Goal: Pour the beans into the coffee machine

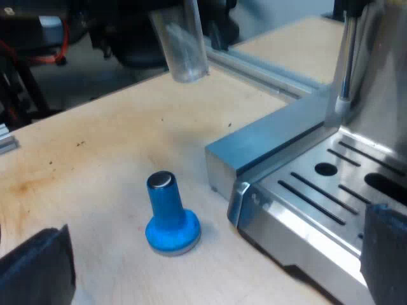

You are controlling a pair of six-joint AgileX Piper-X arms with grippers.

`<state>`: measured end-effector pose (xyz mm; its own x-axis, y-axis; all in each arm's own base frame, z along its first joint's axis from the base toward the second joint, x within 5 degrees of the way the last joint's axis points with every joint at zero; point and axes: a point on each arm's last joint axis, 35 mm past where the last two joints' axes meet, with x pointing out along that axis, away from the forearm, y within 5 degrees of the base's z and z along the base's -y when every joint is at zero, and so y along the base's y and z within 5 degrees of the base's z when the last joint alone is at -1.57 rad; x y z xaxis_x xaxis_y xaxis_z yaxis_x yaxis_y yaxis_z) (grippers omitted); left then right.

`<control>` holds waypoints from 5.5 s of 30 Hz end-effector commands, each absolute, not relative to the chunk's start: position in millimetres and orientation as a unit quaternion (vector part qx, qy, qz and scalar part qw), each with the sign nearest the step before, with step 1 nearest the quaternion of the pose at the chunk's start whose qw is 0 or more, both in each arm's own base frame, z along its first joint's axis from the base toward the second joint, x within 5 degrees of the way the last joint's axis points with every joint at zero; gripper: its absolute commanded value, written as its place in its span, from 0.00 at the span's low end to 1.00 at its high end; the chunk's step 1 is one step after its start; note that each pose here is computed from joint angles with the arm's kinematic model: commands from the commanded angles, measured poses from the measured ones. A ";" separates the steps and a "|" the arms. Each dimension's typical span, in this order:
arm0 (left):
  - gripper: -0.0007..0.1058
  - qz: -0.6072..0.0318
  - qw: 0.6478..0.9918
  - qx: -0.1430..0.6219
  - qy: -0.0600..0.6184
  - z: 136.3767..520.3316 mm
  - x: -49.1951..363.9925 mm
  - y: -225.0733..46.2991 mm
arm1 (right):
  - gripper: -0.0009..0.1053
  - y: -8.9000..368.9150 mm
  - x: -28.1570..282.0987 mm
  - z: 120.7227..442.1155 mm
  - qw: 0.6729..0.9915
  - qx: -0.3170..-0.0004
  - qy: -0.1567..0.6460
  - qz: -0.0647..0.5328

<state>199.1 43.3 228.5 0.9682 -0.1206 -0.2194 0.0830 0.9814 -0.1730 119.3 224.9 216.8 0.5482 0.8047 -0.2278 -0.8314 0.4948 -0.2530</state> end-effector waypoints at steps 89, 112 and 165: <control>0.77 -0.070 0.915 -0.166 0.360 235.5 148.8 13.7 | 0.87 223.1 119.1 218.1 0.869 -0.153 0.071 0.466; 0.77 -0.132 0.935 -0.131 0.302 361.9 126.4 -5.1 | 0.87 188.2 100.2 323.2 0.851 -0.146 0.202 0.462; 0.77 -0.139 0.977 -0.082 0.139 446.2 18.2 -10.1 | 0.87 8.7 76.1 432.4 0.935 -0.150 0.288 0.142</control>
<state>23.0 -10.7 443.9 0.9146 -0.3060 -0.2644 0.2582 0.9450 -0.2005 83.1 8.2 429.0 0.7861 0.1646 -0.5957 -0.3267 0.9289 -0.1744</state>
